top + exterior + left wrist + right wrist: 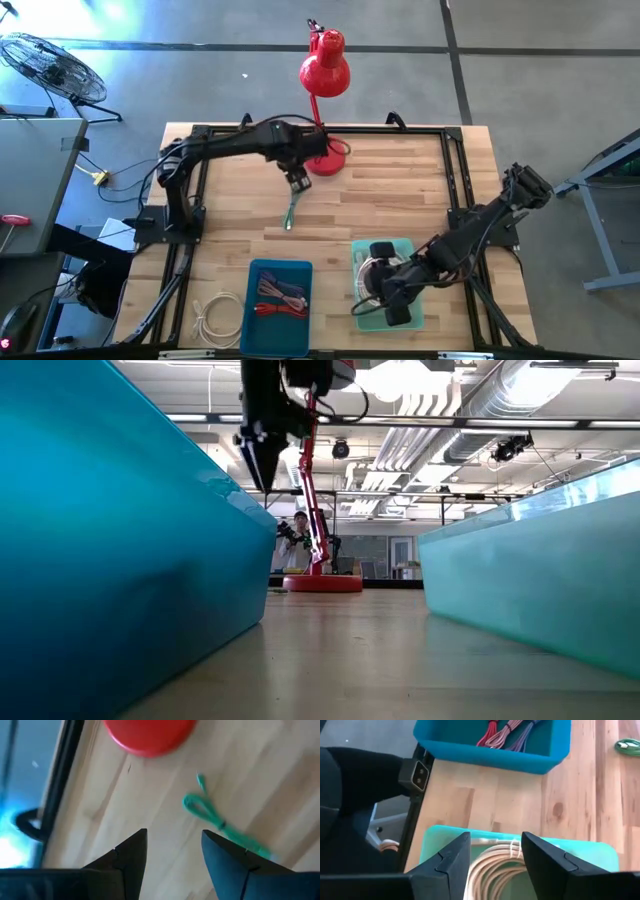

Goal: Pick & Place USB Port
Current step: Put the green charger cable into the blue bin

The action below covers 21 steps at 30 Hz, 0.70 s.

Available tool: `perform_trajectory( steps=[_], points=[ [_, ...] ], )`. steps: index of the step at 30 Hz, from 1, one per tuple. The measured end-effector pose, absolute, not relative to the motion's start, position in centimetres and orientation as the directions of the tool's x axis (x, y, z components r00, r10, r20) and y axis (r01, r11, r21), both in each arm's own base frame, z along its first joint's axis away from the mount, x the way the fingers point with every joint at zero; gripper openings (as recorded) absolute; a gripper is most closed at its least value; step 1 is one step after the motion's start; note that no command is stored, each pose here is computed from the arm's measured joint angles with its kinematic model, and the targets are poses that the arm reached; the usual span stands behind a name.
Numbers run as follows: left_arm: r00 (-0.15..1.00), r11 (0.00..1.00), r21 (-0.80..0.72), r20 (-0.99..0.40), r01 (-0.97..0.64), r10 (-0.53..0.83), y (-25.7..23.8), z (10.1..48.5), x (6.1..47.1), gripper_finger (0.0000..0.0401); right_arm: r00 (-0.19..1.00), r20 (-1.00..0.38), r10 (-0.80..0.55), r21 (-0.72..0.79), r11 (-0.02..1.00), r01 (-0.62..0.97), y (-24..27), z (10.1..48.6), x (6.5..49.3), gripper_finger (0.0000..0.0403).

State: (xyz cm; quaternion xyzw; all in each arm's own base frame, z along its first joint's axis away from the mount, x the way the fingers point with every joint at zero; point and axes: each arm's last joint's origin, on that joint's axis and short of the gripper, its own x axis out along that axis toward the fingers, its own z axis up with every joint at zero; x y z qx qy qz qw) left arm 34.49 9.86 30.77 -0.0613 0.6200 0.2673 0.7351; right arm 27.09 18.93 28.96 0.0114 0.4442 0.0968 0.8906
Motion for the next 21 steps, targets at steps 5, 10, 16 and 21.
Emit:
perform_trajectory(
  steps=[5, 10, 16, 21],
  points=[
    [0.106, 0.719, 0.161, -0.944, -0.676, 0.311, 12.5, 27.7, 34.4, 0.0182, 0.611, -0.777, 0.15, 0.094, 0.988, -0.124, 19.8, 29.0, 26.4, 0.0169],
    [0.091, 0.642, 0.087, -0.967, -0.762, 0.238, 13.4, 24.7, 33.7, 0.0182, 0.615, -0.773, 0.155, 0.107, 0.988, -0.114, 20.7, 29.0, 25.7, 0.0169],
    [0.076, 0.625, -0.007, -0.994, -0.78, 0.083, 13.1, 22.7, 32.9, 0.0182, 0.616, -0.771, 0.161, 0.124, 0.987, -0.103, 21.2, 29.0, 25.3, 0.0169],
    [0.095, 0.622, -0.062, -0.995, -0.78, 0.02, 12.4, 22.1, 33.0, 0.0182, 0.62, -0.769, 0.155, 0.117, 0.988, -0.102, 21.2, 29.0, 25.3, 0.0169]
  ],
)
